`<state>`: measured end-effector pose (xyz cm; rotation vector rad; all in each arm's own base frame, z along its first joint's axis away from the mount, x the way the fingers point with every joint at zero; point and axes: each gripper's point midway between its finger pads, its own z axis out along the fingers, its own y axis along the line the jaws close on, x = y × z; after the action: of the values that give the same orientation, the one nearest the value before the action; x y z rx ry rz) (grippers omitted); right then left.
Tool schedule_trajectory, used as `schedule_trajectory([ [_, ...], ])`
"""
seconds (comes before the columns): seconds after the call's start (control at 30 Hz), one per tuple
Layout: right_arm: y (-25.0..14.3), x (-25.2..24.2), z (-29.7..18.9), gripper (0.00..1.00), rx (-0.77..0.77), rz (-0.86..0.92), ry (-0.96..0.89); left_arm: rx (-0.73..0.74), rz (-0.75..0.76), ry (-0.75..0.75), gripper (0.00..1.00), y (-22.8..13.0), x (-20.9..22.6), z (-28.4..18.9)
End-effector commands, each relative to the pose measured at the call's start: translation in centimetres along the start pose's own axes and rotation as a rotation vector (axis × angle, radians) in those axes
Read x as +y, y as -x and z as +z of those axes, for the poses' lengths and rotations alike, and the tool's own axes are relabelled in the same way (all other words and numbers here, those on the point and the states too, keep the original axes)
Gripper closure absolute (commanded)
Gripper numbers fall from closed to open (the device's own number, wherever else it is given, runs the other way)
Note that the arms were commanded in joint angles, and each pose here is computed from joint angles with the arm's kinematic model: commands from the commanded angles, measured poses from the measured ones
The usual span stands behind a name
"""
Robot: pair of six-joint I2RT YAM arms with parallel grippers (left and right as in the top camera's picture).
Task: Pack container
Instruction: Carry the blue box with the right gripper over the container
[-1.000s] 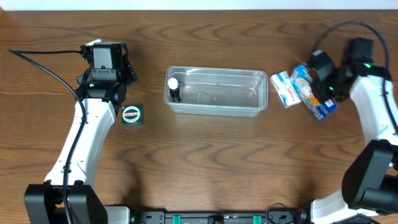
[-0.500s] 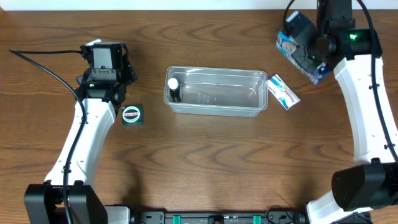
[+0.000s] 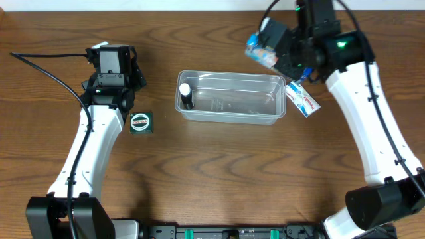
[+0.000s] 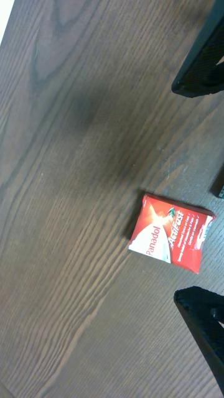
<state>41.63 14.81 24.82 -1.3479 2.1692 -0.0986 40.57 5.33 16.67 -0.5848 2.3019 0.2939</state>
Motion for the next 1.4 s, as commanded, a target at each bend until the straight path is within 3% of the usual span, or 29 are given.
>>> schedule_trajectory([
  [0.0,2.6,2.1,-0.9,0.95,-0.068,-0.07,0.047,-0.016,-0.006,0.01,0.02,0.6,0.3,-0.3],
  [0.23,4.4,5.9,-0.1,0.96,-0.128,-0.121,0.185,-0.016,-0.006,0.01,0.02,0.6,0.3,-0.3],
  [0.67,2.2,8.3,4.7,0.94,-0.022,-0.202,0.316,-0.016,-0.006,0.01,0.02,0.6,0.3,-0.3],
  [1.37,-0.1,11.0,5.9,0.96,0.02,-0.295,0.434,-0.016,-0.006,0.01,0.02,0.6,0.3,-0.3],
])
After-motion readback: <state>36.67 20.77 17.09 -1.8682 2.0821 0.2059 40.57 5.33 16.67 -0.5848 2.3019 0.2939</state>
